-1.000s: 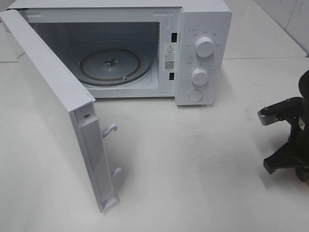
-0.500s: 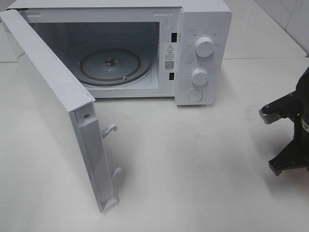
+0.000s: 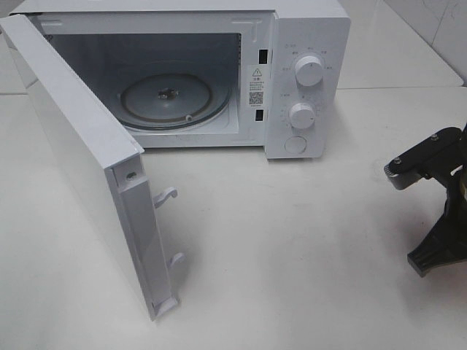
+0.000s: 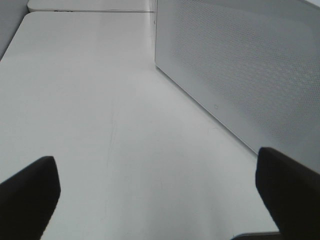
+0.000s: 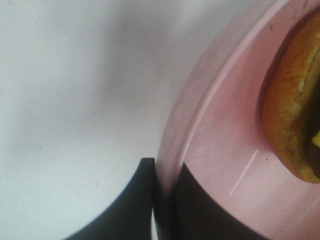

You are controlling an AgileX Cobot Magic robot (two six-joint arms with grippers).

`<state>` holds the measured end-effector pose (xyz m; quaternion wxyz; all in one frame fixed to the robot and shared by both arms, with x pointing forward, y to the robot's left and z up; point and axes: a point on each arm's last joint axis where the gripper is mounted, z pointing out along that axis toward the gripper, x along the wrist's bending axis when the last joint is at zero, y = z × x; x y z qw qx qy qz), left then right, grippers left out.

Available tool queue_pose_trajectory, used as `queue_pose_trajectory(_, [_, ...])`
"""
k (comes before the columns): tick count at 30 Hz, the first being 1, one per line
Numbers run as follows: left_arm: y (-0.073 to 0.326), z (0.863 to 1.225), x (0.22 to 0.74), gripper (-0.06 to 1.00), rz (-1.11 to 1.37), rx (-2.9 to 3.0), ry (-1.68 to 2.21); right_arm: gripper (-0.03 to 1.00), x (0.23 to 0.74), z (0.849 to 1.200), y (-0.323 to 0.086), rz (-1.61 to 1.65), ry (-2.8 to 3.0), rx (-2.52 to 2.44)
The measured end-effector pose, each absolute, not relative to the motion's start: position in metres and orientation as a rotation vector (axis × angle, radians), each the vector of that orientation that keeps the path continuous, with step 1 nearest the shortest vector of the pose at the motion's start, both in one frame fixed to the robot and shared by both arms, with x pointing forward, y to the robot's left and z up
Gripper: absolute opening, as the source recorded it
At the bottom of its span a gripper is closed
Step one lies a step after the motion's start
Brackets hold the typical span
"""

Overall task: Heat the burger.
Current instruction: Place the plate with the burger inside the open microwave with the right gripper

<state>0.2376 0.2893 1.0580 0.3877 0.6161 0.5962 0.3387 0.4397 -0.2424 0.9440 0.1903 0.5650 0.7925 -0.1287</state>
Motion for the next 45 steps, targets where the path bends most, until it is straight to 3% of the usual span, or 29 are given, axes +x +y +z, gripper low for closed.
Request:
queue_pose_trajectory(11, [0.289,1.058,0.238,0.99,0.862,1.567,1.517,0.06,0.416,0.962,-0.212,-0.324,2.337,1.34])
queue_pose_trajectory(45, [0.289,1.058,0.238,0.99,0.862,1.567,1.517,0.06,0.355,0.962,-0.138,-0.225,2.659,0.359])
